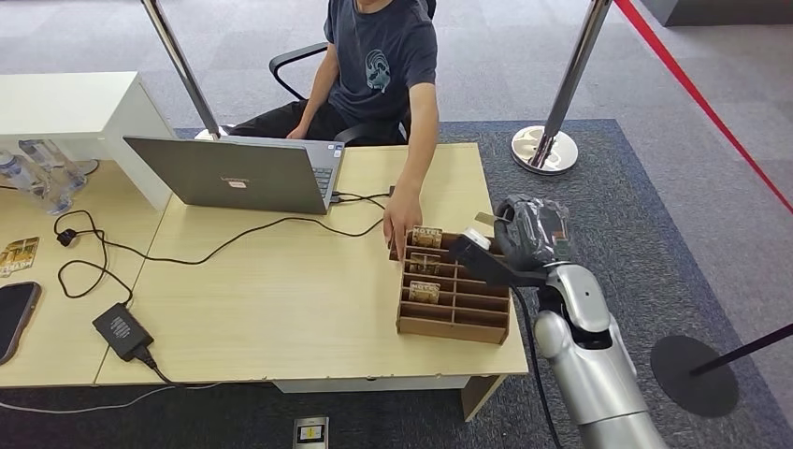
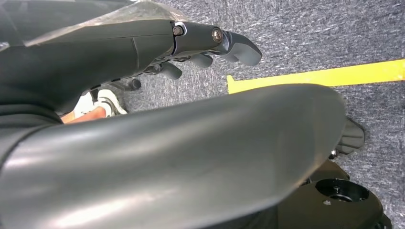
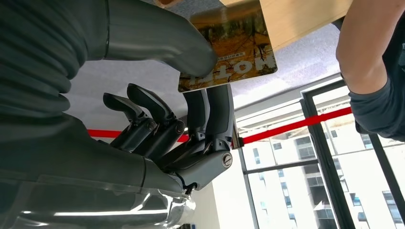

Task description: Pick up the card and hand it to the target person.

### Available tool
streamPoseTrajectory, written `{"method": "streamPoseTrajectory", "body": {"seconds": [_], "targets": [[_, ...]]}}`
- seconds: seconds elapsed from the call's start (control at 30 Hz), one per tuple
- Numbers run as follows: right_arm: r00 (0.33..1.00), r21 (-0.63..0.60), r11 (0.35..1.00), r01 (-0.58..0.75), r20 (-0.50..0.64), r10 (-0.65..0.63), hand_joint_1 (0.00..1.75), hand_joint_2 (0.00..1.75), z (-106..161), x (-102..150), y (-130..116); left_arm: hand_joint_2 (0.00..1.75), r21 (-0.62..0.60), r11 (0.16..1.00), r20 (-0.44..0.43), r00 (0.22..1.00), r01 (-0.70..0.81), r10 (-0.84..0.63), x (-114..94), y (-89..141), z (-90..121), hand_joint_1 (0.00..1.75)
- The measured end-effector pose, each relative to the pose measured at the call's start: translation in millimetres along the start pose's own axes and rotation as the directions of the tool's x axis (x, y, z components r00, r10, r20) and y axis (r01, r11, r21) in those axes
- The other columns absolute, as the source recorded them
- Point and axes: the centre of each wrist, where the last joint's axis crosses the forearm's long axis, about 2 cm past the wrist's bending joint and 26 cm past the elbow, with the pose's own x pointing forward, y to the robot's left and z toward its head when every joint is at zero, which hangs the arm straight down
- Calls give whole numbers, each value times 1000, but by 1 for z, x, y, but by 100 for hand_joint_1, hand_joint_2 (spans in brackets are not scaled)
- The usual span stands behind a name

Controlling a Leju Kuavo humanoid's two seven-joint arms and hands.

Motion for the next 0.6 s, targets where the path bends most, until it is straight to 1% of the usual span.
{"method": "streamPoseTrajectory", "body": {"seconds": [0.6], "targets": [[997, -116, 993, 2, 82, 7, 175, 175, -8, 10, -21, 0, 1, 1000, 7, 1000, -10, 10, 0, 0, 0, 0]]}}
